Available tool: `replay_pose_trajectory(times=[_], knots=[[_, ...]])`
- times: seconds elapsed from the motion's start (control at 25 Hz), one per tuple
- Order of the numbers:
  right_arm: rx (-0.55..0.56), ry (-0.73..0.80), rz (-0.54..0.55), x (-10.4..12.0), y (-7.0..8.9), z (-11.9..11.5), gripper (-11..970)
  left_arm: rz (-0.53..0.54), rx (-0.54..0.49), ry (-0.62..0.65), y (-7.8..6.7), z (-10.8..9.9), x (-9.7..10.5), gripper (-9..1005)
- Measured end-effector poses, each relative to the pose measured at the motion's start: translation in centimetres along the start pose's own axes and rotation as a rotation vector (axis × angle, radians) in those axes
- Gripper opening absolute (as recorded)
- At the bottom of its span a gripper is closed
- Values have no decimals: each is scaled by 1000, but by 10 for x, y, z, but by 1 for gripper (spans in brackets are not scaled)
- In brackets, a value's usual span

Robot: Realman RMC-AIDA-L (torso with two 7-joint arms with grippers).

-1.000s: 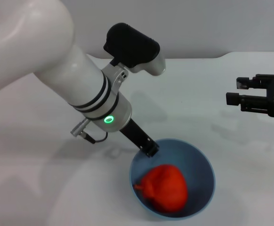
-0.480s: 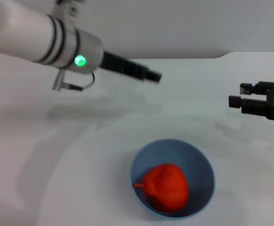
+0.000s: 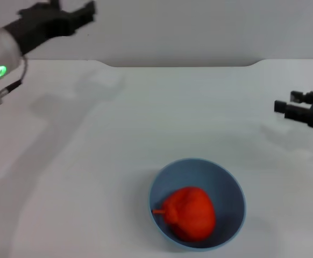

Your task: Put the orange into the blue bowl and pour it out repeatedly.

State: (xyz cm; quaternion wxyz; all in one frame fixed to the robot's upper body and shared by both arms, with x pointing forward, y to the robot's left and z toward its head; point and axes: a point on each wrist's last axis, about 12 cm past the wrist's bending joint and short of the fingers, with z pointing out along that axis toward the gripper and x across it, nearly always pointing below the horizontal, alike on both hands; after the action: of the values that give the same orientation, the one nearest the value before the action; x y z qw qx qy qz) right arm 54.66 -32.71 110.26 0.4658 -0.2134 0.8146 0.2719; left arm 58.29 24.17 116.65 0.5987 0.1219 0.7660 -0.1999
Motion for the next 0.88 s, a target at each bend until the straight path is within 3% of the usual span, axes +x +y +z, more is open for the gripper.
replay_pose_trajectory(times=[0.16, 0.28, 0.4, 0.48, 0.56, 0.64, 0.88], knots=[[28, -126, 37, 4, -7, -7, 576, -188, 5, -99, 25, -25, 4, 801], [60, -267, 74, 13, -12, -15, 576, -373, 96, -239, 48, -49, 10, 800], [136, -453, 131, 29, -18, -28, 576, -545, 204, -474, 73, -80, 25, 799], [206, -581, 183, 43, -20, -38, 576, -579, 201, -655, 89, -106, 39, 798], [300, -713, 224, 57, -21, -47, 577, -522, 159, -720, 93, -120, 51, 798], [408, -796, 223, 72, -19, -54, 577, -353, 57, -717, 89, -132, 72, 797], [642, -761, 79, 107, -3, -46, 577, 85, -258, -670, 73, -147, 125, 795]])
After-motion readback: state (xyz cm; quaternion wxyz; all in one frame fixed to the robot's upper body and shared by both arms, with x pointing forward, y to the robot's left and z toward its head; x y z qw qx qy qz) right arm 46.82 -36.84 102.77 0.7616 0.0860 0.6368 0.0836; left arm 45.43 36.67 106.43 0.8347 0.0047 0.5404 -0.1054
